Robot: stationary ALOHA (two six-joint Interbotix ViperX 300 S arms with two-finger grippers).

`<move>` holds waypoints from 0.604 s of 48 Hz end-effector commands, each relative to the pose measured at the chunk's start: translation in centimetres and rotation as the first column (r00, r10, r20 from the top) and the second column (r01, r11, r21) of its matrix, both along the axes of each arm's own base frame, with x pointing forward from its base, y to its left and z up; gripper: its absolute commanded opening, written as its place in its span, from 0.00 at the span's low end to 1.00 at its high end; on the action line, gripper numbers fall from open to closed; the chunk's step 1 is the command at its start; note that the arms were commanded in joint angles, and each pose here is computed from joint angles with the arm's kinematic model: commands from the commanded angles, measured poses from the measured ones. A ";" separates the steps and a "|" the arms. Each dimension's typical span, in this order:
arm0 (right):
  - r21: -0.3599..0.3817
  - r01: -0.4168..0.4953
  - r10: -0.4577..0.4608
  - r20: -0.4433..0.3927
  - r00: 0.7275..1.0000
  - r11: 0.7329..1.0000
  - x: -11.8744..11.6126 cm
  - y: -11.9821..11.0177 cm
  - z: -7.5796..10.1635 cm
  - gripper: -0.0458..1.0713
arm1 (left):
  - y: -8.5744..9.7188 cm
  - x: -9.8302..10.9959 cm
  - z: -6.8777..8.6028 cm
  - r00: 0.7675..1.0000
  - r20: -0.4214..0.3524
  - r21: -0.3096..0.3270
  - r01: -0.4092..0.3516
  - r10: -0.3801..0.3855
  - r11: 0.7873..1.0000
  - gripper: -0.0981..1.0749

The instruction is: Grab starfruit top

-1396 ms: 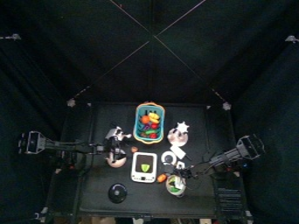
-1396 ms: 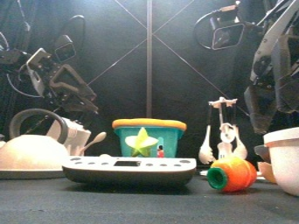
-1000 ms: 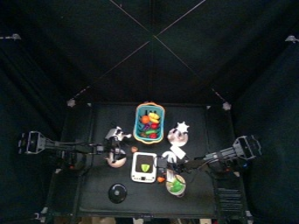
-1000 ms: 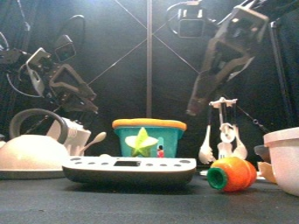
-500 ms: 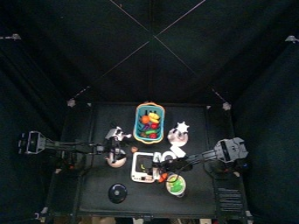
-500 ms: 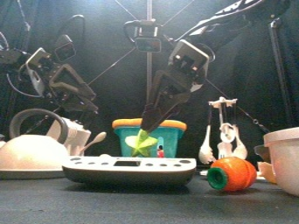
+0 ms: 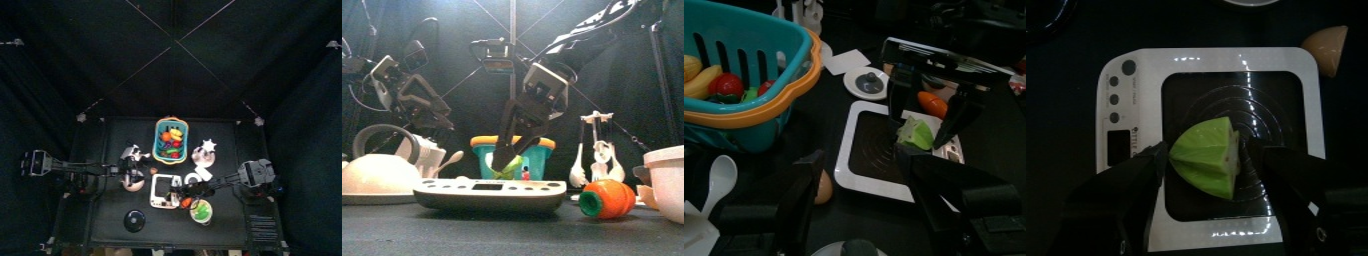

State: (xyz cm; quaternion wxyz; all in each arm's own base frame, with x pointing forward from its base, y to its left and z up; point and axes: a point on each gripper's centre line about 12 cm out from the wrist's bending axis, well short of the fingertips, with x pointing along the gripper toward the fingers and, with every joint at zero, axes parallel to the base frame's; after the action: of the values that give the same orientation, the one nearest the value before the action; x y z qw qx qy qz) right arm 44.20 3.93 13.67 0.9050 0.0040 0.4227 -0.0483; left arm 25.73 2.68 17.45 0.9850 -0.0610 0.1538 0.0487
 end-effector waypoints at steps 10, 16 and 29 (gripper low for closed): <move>0.011 0.005 -0.005 0.054 0.999 1.000 0.6 -0.1 2.1 0.66 | 0.0 0.3 0.5 1.000 0.017 0.004 0.002 -0.002 1.000 0.88; 0.010 0.013 -0.014 0.064 0.998 1.000 0.3 -0.2 3.0 0.64 | 0.0 0.3 0.5 1.000 0.017 0.002 0.002 -0.002 1.000 0.88; 0.012 0.022 -0.023 0.106 0.994 1.000 -0.8 -0.7 5.4 0.63 | 0.0 0.3 0.5 1.000 0.020 0.002 0.003 -0.003 1.000 0.88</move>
State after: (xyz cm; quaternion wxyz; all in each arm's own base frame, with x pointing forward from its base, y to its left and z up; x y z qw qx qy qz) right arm 43.61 3.64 16.90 0.9162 0.0088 0.3970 -0.0535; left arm 25.72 2.64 17.48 0.9850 -0.0616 0.1538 0.0481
